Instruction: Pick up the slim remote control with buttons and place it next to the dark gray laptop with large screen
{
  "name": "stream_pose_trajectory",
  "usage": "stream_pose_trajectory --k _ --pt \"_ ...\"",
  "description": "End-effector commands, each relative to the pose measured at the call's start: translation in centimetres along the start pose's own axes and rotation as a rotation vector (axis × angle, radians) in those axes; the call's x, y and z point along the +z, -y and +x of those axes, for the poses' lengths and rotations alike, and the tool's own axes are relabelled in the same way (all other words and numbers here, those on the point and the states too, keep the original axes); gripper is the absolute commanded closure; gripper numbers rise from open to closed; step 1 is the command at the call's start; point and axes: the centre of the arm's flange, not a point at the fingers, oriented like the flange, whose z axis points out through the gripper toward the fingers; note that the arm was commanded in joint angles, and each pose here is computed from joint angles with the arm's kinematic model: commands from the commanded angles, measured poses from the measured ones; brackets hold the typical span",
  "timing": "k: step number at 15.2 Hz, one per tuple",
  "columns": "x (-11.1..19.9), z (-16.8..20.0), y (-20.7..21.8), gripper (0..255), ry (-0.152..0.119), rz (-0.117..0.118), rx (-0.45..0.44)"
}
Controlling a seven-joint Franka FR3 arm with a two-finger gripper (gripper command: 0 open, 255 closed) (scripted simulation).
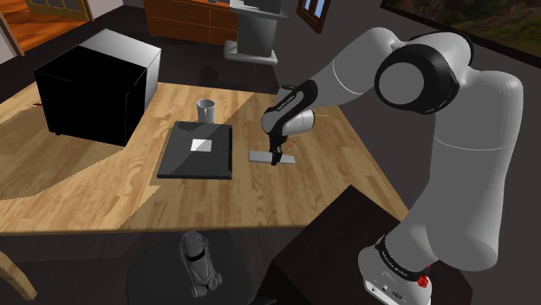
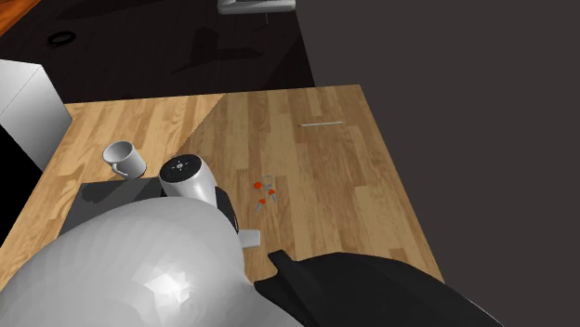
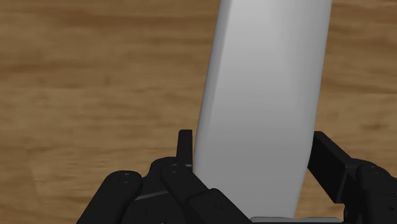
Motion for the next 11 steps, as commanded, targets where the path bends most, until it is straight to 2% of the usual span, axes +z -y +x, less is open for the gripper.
stream_pose_trajectory --k 1,2,3,8,11 --pt "0.0 0.0 0.0 255 0.000 0.000 0.000" --pt "0.0 0.0 0.0 255 0.000 0.000 0.000" --pt "0.0 0.0 0.0 0 0.000 0.000 0.000" --pt "0.0 0.0 0.0 0 0.000 0.000 0.000" --pt "-4.0 0.0 0.0 0 0.000 0.000 0.000"
